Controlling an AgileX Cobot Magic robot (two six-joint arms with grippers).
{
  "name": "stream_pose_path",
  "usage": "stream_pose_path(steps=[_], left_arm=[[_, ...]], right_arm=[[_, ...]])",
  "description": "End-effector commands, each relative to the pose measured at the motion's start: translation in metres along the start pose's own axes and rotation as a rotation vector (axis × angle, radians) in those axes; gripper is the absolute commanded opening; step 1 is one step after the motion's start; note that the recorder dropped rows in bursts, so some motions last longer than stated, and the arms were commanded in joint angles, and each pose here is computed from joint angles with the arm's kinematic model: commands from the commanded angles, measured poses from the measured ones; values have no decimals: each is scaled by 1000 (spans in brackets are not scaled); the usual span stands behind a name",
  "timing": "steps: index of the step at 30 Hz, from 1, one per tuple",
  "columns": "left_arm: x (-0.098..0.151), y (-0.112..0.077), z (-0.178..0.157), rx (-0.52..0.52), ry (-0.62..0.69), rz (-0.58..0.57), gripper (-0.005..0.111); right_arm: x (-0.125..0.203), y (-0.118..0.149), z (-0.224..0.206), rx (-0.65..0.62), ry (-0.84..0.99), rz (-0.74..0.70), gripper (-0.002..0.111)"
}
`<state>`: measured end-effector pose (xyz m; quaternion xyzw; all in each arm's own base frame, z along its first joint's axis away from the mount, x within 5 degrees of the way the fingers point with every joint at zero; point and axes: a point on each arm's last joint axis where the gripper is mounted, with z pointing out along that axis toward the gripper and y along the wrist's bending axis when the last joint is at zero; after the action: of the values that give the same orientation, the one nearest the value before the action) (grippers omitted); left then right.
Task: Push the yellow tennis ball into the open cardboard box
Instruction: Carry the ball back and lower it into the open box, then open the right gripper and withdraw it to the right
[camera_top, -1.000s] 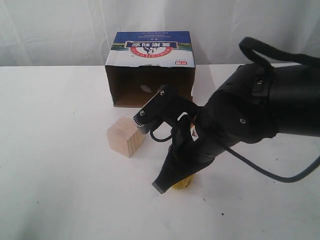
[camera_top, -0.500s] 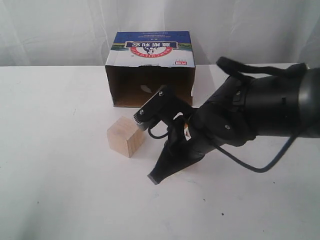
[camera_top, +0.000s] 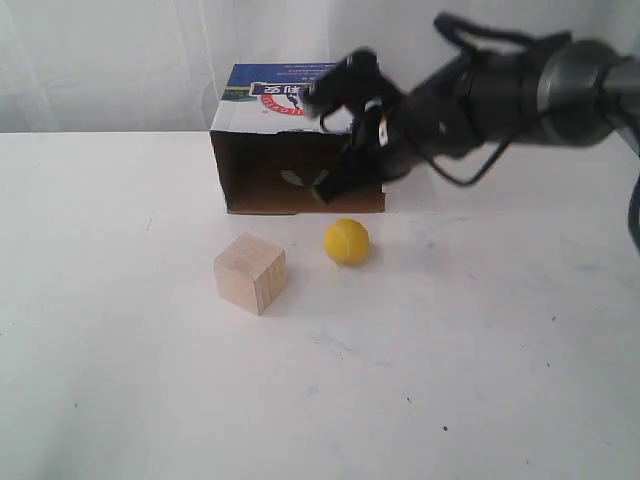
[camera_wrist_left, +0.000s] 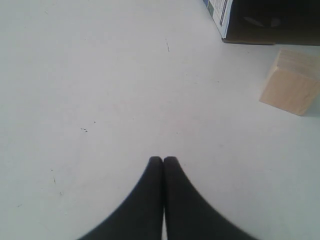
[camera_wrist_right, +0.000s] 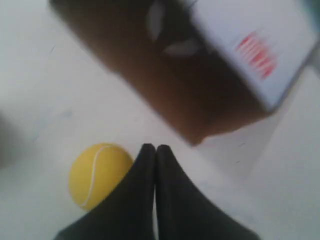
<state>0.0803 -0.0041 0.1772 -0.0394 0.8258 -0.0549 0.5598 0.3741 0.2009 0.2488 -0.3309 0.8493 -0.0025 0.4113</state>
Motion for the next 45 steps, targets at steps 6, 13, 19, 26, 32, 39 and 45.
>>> stream_pose_path(steps=[6, 13, 19, 26, 32, 39, 45], left_arm=[[3, 0, 0, 4, 15, 0, 0], [3, 0, 0, 4, 15, 0, 0], [3, 0, 0, 4, 13, 0, 0], [3, 0, 0, 4, 13, 0, 0], [3, 0, 0, 4, 13, 0, 0], [3, 0, 0, 4, 13, 0, 0], [3, 0, 0, 4, 13, 0, 0]], right_arm=[[-40, -27, -57, 25, 11, 51, 0], [-29, -24, -71, 16, 35, 58, 0], [-18, -21, -68, 4, 72, 59, 0], [-3, -14, -95, -32, 5, 122, 0], [27, -4, -148, -64, -231, 252, 0], [79, 6, -199, -41, -380, 269, 0], [118, 16, -213, -46, -402, 310, 0]])
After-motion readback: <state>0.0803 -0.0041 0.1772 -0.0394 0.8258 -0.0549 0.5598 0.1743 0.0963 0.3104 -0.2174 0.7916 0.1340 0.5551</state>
